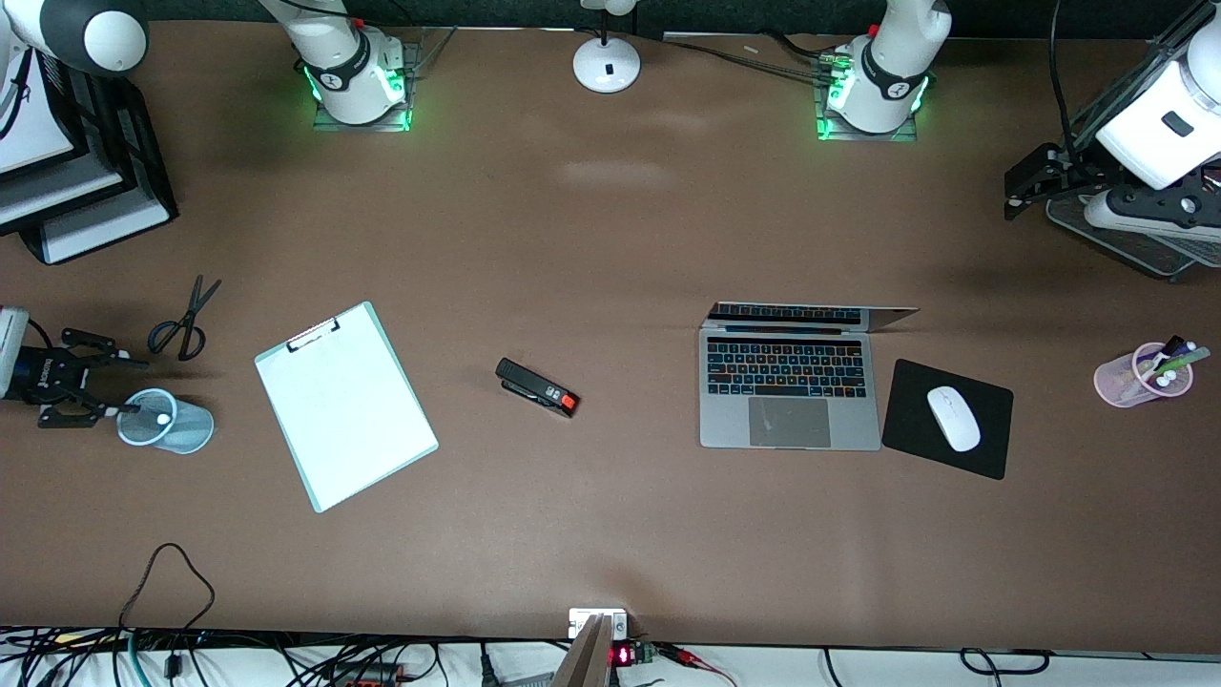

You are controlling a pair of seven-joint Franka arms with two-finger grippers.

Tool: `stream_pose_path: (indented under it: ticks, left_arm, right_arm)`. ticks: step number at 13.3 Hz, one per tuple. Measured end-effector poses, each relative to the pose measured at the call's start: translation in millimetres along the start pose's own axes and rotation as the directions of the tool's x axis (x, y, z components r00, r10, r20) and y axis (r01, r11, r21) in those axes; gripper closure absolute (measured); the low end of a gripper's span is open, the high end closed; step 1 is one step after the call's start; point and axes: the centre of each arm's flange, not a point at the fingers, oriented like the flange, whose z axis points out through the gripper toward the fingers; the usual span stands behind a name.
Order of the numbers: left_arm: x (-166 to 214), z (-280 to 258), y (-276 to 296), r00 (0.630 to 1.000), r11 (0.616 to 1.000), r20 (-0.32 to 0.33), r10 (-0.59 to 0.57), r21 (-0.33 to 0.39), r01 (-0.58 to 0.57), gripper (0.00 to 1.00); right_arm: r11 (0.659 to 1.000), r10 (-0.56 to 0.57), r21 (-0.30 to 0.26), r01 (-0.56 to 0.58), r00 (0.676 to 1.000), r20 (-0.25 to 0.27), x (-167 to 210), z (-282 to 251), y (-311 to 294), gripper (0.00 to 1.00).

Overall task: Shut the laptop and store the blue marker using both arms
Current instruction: 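Open the right gripper and raise it away from the cup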

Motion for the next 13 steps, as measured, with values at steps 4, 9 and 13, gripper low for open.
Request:
stream_pose_path:
  ticks: [4,9,13]
  left_arm:
    - [0.1,-0.1,0.1,1.0,1.0,-0.001,0.0,0.0,0.0,0.0]
    - [4.4,6.1,-0.4,1.0,1.0,0.009,0.0,-0.002,0.0,0.0]
    - [9.1,9.2,-1.5,1.0,1.0,0.013,-0.001,-0.003,0.001,0.0]
  right_arm:
    - [0.978,0.207,0.006,-0.208,0.974,0.093,61.0,-30.9,7.2,0.0]
    - [0.85,0.525,-0.082,-0.521,0.82,0.23,192.2,-41.9,19.6,0.0]
    - [0.629,0.773,-0.206,-0.75,0.574,0.269,271.6,-24.3,25.1,0.0]
